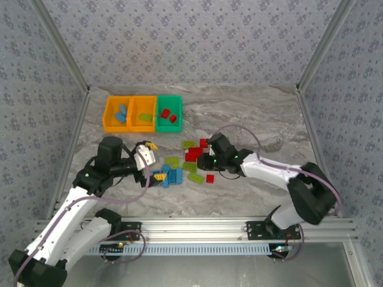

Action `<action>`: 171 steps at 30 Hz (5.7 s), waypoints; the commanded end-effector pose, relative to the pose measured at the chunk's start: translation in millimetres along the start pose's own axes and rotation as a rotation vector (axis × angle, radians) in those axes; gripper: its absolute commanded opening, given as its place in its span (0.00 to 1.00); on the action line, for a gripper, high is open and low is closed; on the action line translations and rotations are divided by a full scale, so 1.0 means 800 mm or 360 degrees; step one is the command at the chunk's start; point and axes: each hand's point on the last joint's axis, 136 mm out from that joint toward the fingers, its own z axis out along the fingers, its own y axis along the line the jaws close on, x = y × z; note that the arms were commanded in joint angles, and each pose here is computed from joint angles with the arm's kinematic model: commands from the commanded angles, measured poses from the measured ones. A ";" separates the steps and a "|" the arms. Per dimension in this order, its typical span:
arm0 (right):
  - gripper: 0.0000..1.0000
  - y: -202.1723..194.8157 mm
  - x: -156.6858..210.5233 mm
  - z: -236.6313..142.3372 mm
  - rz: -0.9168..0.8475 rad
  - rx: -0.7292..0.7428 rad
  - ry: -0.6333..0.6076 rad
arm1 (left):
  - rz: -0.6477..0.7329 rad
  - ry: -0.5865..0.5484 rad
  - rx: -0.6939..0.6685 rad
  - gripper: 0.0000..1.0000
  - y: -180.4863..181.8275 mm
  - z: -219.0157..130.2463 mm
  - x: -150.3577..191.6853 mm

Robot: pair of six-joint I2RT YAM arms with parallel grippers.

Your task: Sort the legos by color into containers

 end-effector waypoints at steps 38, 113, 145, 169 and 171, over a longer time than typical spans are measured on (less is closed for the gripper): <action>0.50 0.174 -0.265 0.190 -0.0792 -0.0039 -0.0295 | -0.0884 0.0192 -0.1352 0.99 0.209 -0.083 0.069; 0.98 0.058 0.003 -0.129 -0.0421 -0.0285 -0.0108 | -0.1767 0.0508 -0.1539 0.28 0.221 -0.039 0.143; 0.95 -0.018 -0.010 -0.122 -0.0172 0.0281 -0.0128 | -0.1391 0.0018 -0.1153 0.50 0.282 -0.033 -0.025; 0.67 -0.089 0.108 0.013 0.0187 0.0731 0.0526 | 0.0334 0.0195 0.0350 0.99 -0.050 0.022 0.040; 0.56 -0.091 0.110 0.015 0.0199 0.0741 0.0517 | 0.0335 0.0191 0.0361 0.99 -0.052 0.024 0.041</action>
